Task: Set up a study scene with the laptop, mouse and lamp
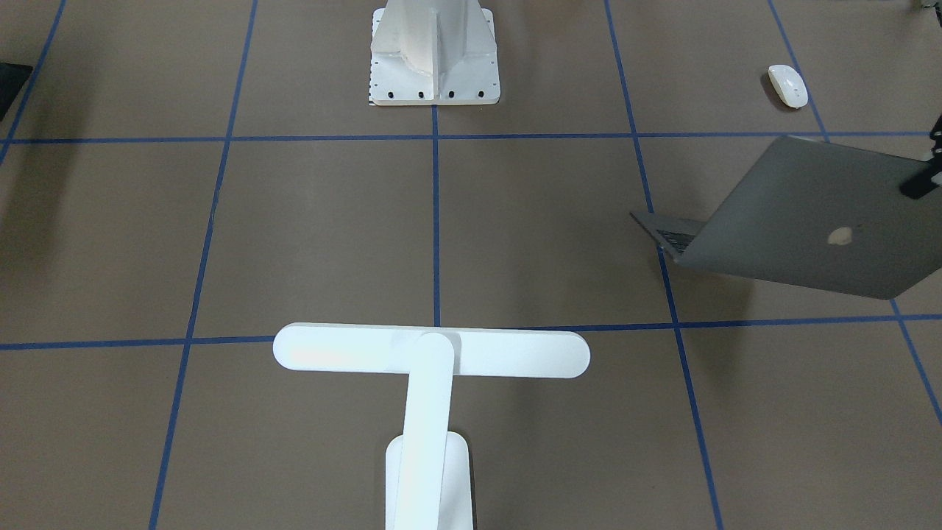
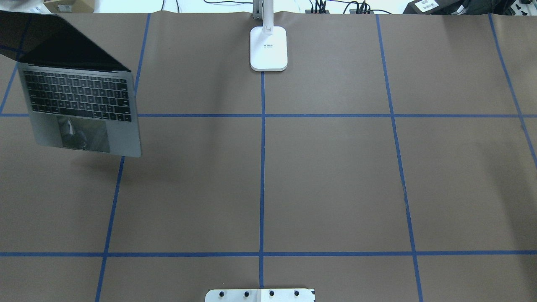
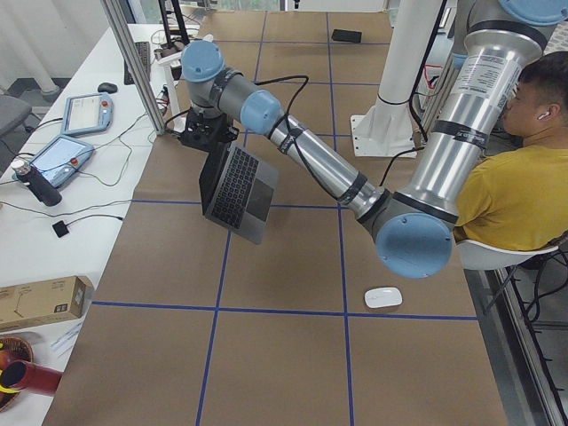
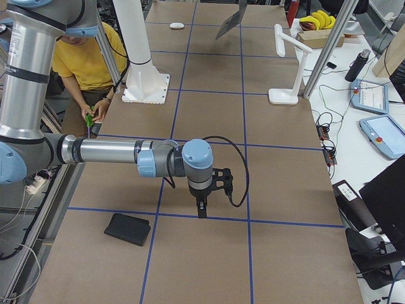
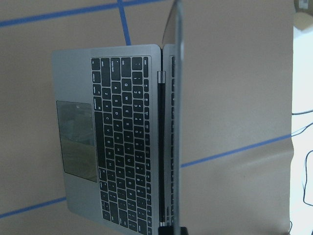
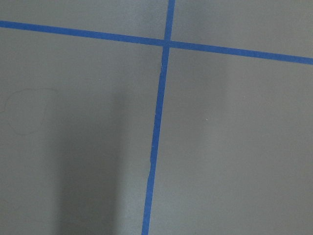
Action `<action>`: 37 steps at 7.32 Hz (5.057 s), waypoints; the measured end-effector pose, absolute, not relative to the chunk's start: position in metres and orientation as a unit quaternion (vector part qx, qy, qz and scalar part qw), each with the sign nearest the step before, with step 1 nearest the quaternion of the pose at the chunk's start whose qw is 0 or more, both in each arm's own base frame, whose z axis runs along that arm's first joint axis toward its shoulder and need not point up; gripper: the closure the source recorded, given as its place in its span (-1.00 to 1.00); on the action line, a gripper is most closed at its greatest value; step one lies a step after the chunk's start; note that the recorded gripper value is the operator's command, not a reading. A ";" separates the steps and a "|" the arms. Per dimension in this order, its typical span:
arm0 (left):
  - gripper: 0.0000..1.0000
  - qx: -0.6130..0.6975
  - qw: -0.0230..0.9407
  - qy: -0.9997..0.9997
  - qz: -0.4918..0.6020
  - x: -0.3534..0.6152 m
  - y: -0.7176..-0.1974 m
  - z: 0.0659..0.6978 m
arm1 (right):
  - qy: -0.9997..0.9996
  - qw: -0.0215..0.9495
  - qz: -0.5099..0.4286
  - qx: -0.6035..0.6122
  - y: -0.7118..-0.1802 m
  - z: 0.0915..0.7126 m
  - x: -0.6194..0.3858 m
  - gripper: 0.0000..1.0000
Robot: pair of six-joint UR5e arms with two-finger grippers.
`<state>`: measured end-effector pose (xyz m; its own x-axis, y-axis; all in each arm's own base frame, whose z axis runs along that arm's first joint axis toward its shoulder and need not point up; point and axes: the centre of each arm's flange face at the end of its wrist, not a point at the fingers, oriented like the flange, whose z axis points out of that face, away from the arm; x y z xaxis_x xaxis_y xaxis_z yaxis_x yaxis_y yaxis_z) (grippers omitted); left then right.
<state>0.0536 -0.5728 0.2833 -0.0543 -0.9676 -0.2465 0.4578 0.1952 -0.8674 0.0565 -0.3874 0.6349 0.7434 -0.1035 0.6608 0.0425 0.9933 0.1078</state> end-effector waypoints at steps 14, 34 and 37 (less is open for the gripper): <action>1.00 -0.251 0.602 0.407 -0.640 0.392 -0.633 0.167 | -0.360 0.931 -0.038 0.041 -0.387 0.635 0.056 -1.00; -1.00 0.028 0.896 0.418 -0.148 0.004 -0.476 0.524 | -0.386 0.918 -0.063 0.071 -0.377 0.638 0.081 -1.00; -1.00 0.044 0.911 0.398 -0.101 -0.049 -0.445 0.591 | -0.388 0.920 0.005 0.048 -0.340 0.674 0.127 -1.00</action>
